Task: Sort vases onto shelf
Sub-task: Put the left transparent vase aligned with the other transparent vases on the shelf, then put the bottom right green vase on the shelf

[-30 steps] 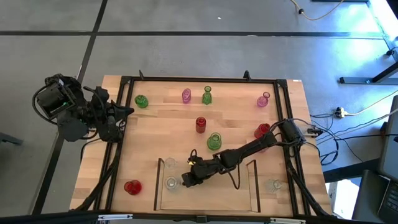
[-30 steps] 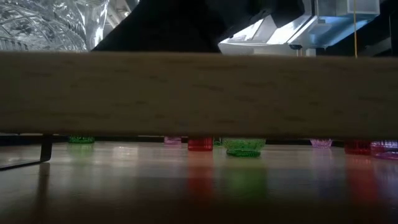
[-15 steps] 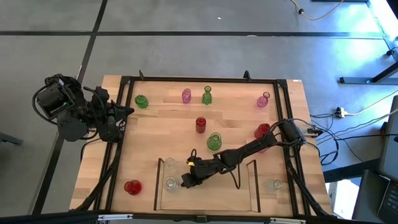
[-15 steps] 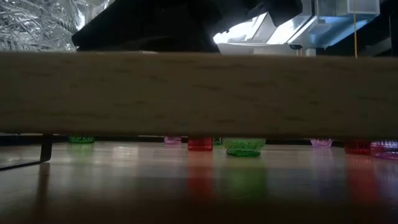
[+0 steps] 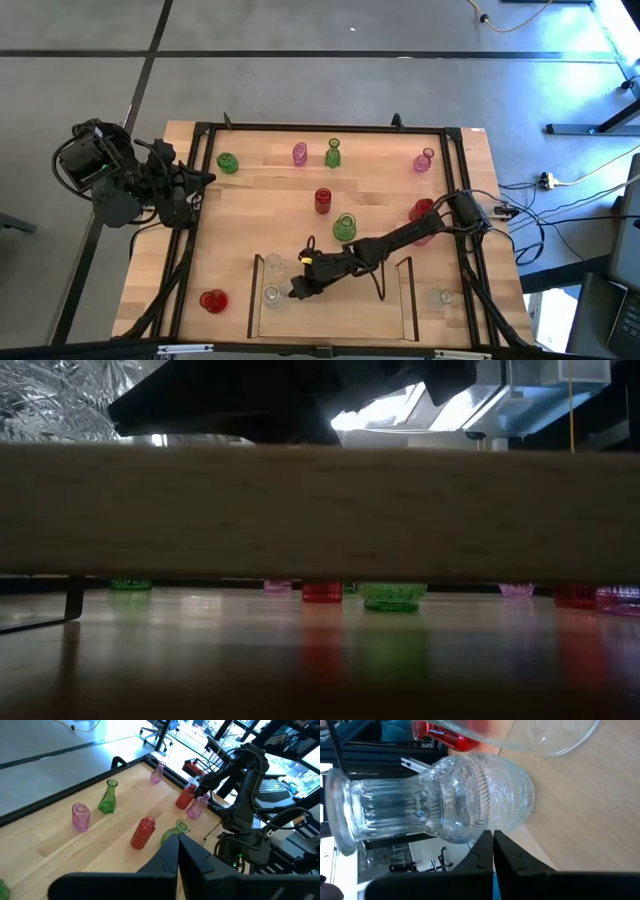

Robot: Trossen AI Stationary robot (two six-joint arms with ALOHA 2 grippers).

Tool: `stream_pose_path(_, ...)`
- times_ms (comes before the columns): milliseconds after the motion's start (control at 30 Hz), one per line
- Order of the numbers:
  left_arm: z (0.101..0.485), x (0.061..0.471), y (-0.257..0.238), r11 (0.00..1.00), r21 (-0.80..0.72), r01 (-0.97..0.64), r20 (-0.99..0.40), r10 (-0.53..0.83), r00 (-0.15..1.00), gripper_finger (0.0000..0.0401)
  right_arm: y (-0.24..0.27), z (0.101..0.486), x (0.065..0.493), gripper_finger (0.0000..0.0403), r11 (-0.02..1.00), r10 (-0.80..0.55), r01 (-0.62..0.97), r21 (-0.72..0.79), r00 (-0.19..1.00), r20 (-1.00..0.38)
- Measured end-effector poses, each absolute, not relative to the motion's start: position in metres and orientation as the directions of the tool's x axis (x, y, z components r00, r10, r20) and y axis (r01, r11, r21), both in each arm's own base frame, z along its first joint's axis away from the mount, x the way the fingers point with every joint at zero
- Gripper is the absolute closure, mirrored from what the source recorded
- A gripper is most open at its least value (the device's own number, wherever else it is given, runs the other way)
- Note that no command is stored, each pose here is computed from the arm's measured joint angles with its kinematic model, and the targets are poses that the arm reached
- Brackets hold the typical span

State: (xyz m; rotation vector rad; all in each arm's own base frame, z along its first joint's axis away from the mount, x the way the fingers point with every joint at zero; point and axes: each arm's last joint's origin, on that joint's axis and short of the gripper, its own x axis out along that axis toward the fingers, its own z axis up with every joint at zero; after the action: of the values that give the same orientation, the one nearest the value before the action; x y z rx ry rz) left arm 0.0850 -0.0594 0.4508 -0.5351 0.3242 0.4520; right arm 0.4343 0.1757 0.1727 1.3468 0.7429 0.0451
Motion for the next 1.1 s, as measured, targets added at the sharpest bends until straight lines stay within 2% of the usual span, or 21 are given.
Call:
stream_pose_path(133,0.451,0.085,-0.059,0.767,-0.414,-0.491,-0.408,0.325,0.853,0.0401,0.174,0.177,0.431,0.0403,0.283,0.417,0.435,0.855,0.747,-0.518)
stream_pose_path(333,0.451,0.085,-0.059,0.77,-0.408,-0.491,-0.405,0.33,0.853,0.0401,0.171,0.202,0.426,0.0403,0.454,0.334,0.513,0.729,0.66,-0.673)
stream_pose_path(400,0.451,0.085,-0.059,0.774,-0.402,-0.489,-0.404,0.33,0.853,0.0401,0.172,0.22,0.43,0.0403,0.482,0.319,0.476,0.736,0.687,-0.653)
stream_pose_path(500,0.451,0.085,-0.059,0.78,-0.392,-0.488,-0.404,0.33,0.853,0.0401,0.166,0.248,0.426,0.0403,0.543,0.27,0.493,0.68,0.664,-0.697)
stream_pose_path(633,0.451,0.085,-0.059,0.785,-0.385,-0.486,-0.403,0.33,0.853,0.0401,0.153,0.294,0.405,0.0403,0.633,0.076,0.611,0.476,0.563,-0.823)
stream_pose_path(733,0.451,0.085,-0.059,0.797,-0.366,-0.481,-0.403,0.33,0.853,0.0401,0.139,0.335,0.376,0.0403,0.659,-0.109,0.698,0.28,0.458,-0.882)
stream_pose_path(833,0.451,0.085,-0.059,0.819,-0.331,-0.468,-0.407,0.324,0.854,0.0401,0.124,0.366,0.348,0.0403,0.641,-0.275,0.763,0.084,0.331,-0.903)
stream_pose_path(867,0.451,0.085,-0.06,0.828,-0.317,-0.463,-0.41,0.32,0.854,0.0401,0.122,0.371,0.345,0.0403,0.639,-0.307,0.767,0.059,0.325,-0.894)
stream_pose_path(933,0.451,0.085,-0.06,0.846,-0.287,-0.448,-0.418,0.31,0.854,0.0401,0.116,0.381,0.344,0.0403,0.659,-0.319,0.745,0.104,0.402,-0.858)
stream_pose_path(1000,0.45,0.085,-0.06,0.863,-0.261,-0.432,-0.43,0.297,0.852,0.0401,0.106,0.384,0.344,0.0403,0.643,-0.318,0.756,0.122,0.409,-0.855)
stream_pose_path(1100,0.45,0.085,-0.061,0.886,-0.229,-0.404,-0.454,0.27,0.849,0.0401,0.088,0.382,0.341,0.04,0.613,-0.339,0.788,0.059,0.33,-0.881)
